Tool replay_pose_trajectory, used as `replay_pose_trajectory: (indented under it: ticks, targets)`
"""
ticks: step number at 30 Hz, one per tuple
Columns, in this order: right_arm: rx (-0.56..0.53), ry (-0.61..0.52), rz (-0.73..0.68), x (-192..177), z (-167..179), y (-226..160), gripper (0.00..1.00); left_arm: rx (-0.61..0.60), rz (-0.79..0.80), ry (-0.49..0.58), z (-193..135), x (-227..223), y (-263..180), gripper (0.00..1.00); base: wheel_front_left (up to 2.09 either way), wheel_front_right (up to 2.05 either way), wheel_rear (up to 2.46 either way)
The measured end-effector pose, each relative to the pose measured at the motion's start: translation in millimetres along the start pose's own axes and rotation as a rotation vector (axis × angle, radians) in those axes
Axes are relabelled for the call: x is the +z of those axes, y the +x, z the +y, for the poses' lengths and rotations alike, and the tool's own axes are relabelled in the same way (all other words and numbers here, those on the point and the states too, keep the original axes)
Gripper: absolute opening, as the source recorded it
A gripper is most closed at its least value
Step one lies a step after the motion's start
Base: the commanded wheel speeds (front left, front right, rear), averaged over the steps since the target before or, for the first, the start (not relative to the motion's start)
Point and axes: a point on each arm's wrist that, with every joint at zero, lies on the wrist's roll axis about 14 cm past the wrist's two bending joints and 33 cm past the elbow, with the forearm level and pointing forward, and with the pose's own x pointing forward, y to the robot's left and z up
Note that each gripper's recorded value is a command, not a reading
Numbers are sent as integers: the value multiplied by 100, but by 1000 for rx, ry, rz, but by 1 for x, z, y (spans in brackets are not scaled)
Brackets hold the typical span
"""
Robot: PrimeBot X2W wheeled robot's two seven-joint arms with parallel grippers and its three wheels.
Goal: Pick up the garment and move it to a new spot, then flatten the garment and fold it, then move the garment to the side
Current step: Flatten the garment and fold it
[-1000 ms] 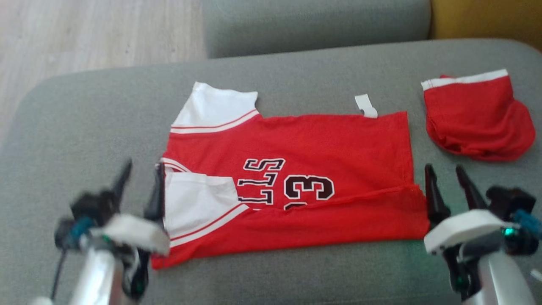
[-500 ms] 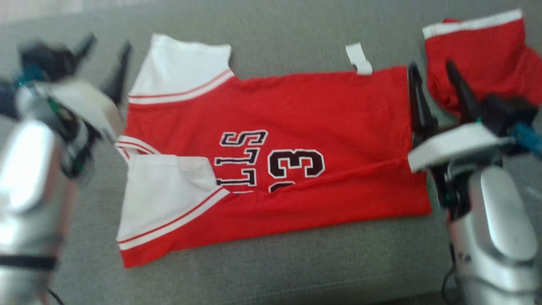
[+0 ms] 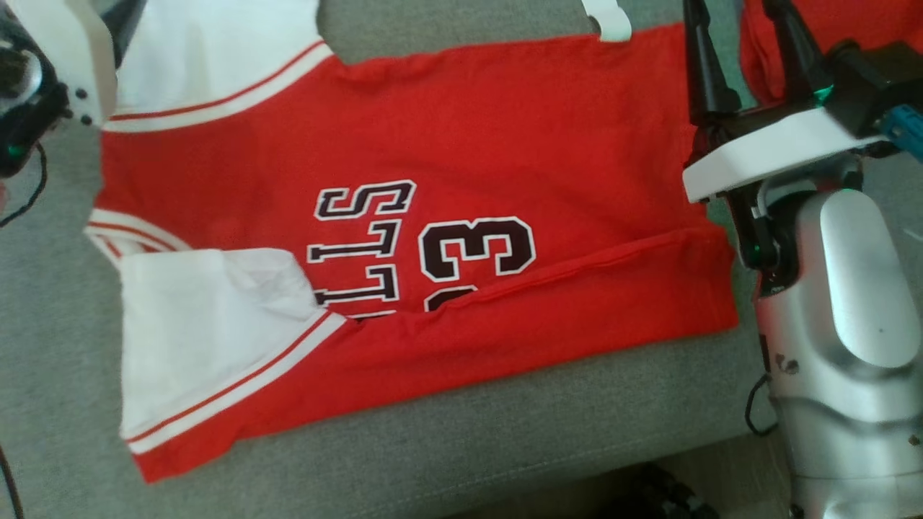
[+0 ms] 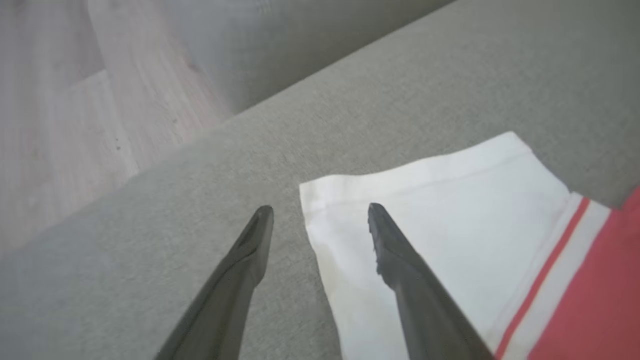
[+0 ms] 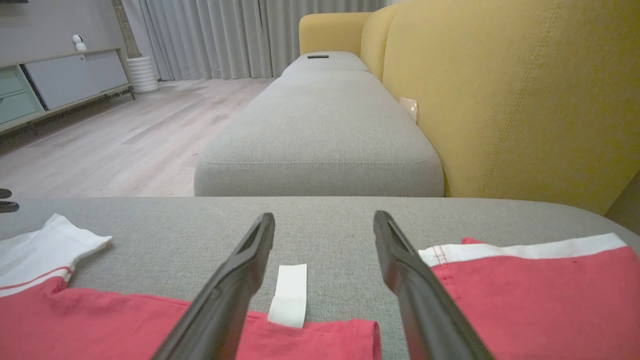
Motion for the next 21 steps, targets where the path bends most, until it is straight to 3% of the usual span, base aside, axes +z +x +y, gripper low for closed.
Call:
replay_pose_trajectory:
  ticks: [6, 20, 21]
  targets:
    - [-21, 13, 28, -16, -10, -1, 100, -49, 126, 5, -8, -34, 20, 100, 0, 0, 0]
    - [-71, 19, 40, -27, -29, -2, 100, -95, 158, -57, -14, -37, 40, 100, 0, 0, 0]
    - [-75, 18, 34, -25, -30, 0, 100, -99, 169, -70, -15, -38, 40, 94, 0, 0, 0]
